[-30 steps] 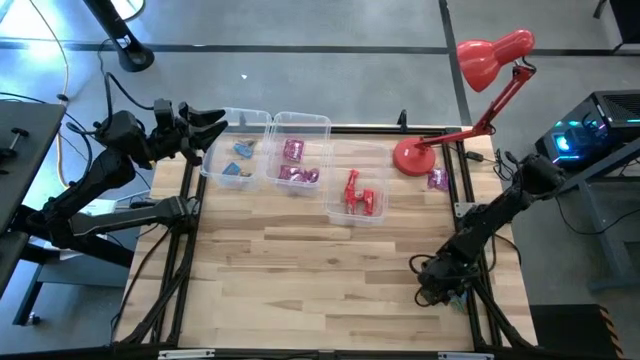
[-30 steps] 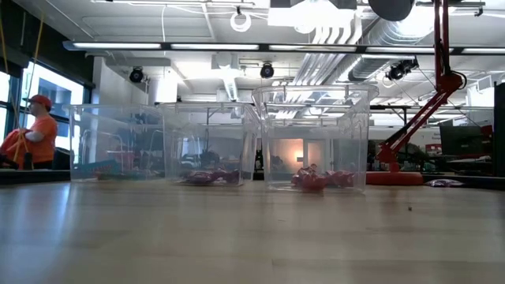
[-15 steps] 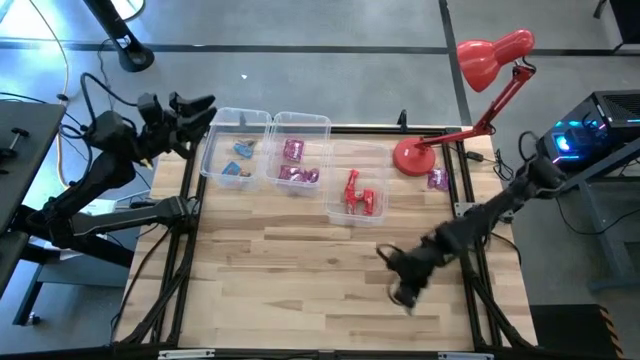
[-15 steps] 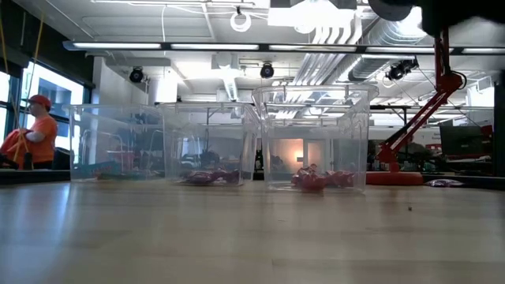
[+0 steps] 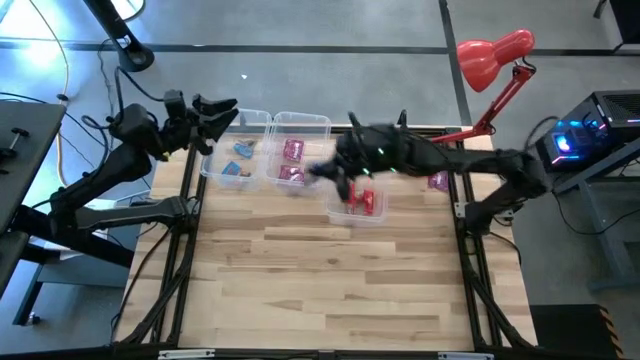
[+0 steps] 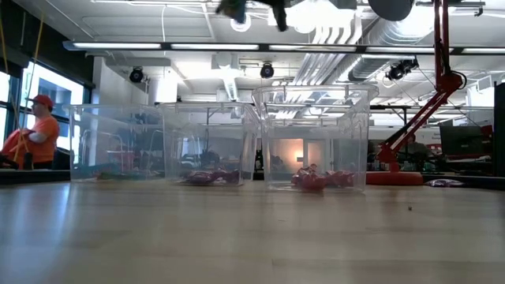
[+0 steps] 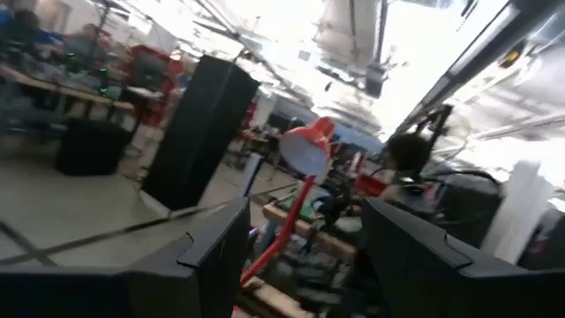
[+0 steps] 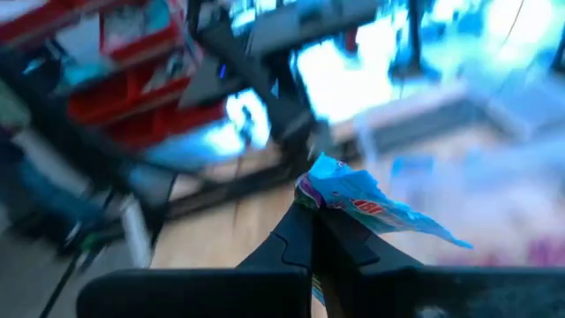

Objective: Sort candy
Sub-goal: Put the blue candy into the top left transparent bin, then put the violet candy into the top center transparent bin

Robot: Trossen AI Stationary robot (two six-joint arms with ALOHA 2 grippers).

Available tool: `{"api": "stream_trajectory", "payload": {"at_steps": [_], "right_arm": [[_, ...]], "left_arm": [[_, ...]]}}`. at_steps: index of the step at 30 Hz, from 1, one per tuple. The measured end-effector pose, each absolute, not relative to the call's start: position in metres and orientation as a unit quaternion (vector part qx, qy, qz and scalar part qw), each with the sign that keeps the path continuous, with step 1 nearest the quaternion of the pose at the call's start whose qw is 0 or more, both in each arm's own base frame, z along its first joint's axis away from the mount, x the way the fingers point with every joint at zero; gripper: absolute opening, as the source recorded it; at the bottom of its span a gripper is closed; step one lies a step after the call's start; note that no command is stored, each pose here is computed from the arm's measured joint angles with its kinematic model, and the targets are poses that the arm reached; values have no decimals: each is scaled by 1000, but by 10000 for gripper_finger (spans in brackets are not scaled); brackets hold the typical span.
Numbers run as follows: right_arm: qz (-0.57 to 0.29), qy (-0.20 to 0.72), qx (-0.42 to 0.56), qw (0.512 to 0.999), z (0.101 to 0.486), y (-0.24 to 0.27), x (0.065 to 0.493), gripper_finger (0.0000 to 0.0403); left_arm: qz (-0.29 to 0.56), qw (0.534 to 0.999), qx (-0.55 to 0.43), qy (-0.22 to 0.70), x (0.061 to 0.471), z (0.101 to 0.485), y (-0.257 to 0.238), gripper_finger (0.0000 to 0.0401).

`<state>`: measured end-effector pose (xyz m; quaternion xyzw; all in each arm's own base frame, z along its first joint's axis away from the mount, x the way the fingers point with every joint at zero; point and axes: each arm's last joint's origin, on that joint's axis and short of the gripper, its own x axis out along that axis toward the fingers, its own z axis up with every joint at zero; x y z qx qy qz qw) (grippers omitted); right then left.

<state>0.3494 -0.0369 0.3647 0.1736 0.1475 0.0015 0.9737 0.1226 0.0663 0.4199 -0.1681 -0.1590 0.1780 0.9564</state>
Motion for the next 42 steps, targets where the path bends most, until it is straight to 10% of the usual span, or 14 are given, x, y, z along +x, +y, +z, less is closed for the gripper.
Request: {"api": "stream_trajectory", "payload": {"at_steps": [19,34,42], "right_arm": [[-55,19,169,984,313,-149,545,7],[-99,11,164,981,325,-153,536,267],[-17,38,205,978,329,-161,530,288]], "left_arm": [[81,941,-135,-300,111,449,56,213],[73,941,-148,-295,108,449,54,213],[73,943,-151,-289,109,448,54,213]]}}
